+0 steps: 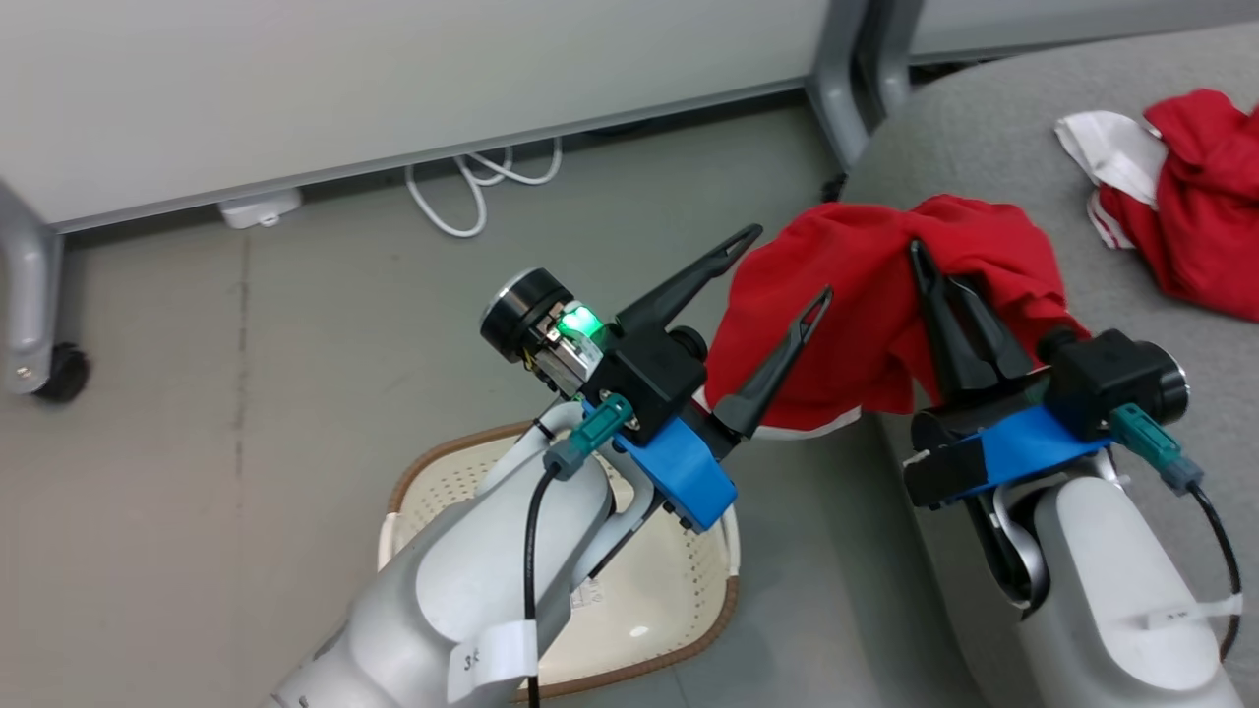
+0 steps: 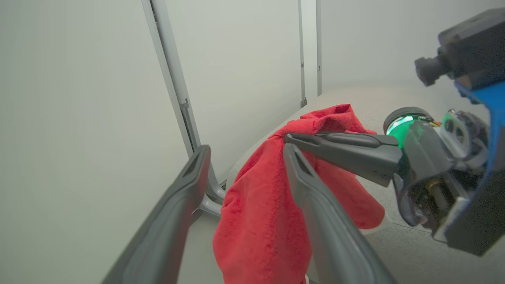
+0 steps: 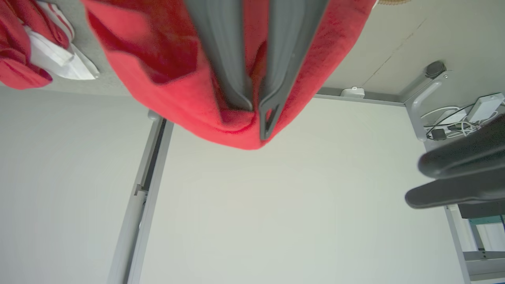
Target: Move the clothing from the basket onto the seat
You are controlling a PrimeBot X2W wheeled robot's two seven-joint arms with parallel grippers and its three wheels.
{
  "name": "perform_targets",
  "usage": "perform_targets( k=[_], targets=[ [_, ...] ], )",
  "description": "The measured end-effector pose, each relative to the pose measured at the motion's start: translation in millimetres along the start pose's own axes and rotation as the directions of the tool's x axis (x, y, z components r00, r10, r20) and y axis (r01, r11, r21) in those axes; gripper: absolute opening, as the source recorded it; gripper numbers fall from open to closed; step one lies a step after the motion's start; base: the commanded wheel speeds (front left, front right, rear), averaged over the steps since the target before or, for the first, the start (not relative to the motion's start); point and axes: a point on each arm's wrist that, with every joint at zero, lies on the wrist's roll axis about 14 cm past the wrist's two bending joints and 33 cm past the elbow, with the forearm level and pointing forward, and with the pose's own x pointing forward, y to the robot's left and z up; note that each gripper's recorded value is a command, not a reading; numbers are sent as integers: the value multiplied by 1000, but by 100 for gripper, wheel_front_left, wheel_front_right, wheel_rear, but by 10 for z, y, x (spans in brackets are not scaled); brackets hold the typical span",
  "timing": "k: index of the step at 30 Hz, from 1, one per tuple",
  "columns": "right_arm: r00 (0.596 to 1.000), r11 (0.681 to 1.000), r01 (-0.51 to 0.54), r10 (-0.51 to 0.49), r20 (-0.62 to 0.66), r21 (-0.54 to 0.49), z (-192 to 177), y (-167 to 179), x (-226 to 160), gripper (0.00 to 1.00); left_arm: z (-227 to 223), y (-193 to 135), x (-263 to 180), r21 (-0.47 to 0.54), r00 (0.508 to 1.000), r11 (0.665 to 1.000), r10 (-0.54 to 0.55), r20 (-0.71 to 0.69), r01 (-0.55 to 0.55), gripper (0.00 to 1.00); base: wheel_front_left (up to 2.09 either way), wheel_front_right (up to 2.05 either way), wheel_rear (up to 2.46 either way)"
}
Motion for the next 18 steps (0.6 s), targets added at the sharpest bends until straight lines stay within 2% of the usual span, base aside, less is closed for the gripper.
perform_targets(
  k=[7, 18],
  targets=[
    [989, 989, 142, -144, -46, -35, -106, -494, -391, 0, -177, -401, 171, -45, 992, 991, -127, -16, 126, 100, 0, 0, 0],
    [956, 956, 282, -286, -56, -80, -50, -920, -892, 0, -293, -869, 256, -90, 967, 964, -254, -25, 251, 100, 0, 0, 0]
  ],
)
